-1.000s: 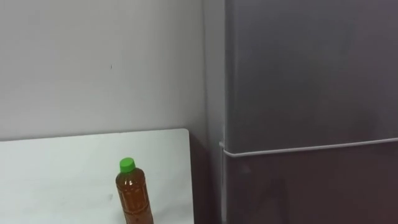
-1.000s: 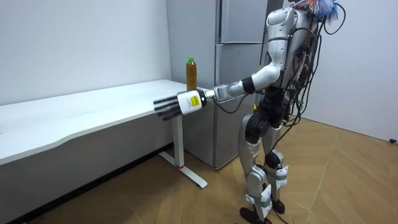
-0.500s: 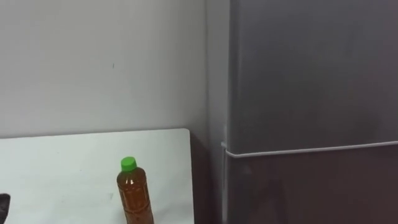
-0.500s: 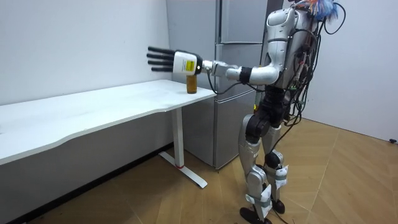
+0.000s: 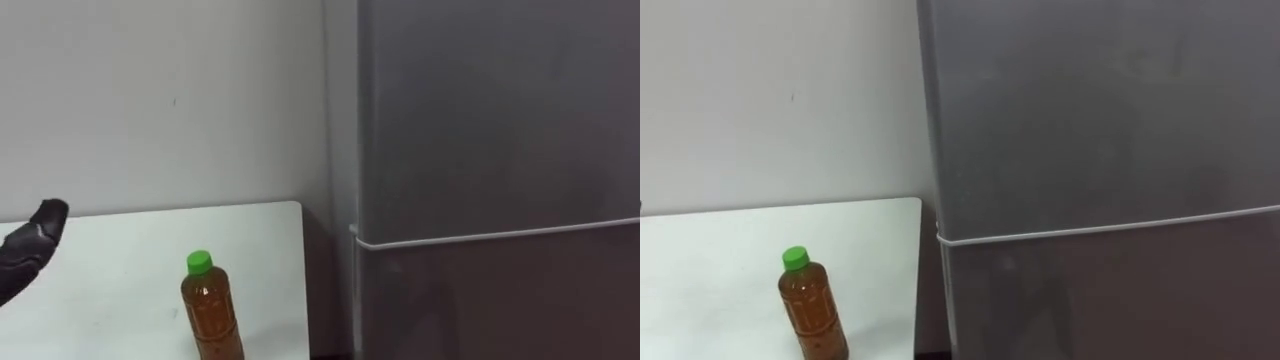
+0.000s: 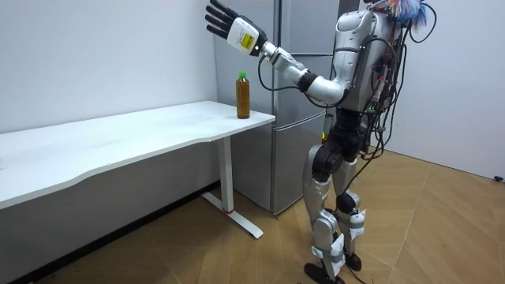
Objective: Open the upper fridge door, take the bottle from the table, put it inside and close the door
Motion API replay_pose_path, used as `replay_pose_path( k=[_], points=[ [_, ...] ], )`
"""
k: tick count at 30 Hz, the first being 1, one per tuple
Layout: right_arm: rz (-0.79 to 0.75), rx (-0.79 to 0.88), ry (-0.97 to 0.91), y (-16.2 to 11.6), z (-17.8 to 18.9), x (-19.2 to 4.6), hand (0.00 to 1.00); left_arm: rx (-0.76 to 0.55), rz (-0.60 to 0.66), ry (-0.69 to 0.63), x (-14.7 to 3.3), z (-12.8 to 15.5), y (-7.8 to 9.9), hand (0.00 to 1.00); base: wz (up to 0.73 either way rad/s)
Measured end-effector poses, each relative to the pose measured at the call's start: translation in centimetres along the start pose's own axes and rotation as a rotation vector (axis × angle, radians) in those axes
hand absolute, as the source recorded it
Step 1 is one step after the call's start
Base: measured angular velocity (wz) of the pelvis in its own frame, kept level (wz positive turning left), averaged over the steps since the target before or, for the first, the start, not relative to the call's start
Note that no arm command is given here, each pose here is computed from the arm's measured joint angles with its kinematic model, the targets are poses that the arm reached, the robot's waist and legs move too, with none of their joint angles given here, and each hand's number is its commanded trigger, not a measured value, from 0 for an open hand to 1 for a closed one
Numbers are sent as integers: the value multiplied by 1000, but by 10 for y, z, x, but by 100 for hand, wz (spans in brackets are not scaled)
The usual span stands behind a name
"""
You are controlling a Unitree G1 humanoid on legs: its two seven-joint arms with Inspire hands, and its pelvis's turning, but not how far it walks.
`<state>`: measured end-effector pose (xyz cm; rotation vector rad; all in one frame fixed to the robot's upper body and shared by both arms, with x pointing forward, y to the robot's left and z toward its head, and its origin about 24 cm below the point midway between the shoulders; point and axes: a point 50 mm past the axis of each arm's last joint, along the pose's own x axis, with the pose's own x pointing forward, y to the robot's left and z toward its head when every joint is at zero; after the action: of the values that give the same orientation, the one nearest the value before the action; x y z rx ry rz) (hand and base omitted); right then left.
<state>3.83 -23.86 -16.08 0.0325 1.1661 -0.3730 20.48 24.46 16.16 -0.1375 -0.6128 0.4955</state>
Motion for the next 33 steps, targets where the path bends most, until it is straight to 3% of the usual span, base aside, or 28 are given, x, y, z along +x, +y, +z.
replay_pose_path(
  k=[6, 13, 20, 33],
  points=[
    [25, -5, 3, 3, 3, 2, 0, -155, -198, -20, 4, 8, -25, 0, 0],
    [70, -21, 23, 11, 10, 7, 0, -392, -450, 50, -5, 6, -58, 0, -1],
    [103, -58, 21, 17, 13, 8, 0, -460, -679, 100, -21, 4, -90, 0, 0],
    [98, -92, 6, 22, 19, 9, 0, -584, -891, 154, -36, 4, -114, 0, 0]
  ],
)
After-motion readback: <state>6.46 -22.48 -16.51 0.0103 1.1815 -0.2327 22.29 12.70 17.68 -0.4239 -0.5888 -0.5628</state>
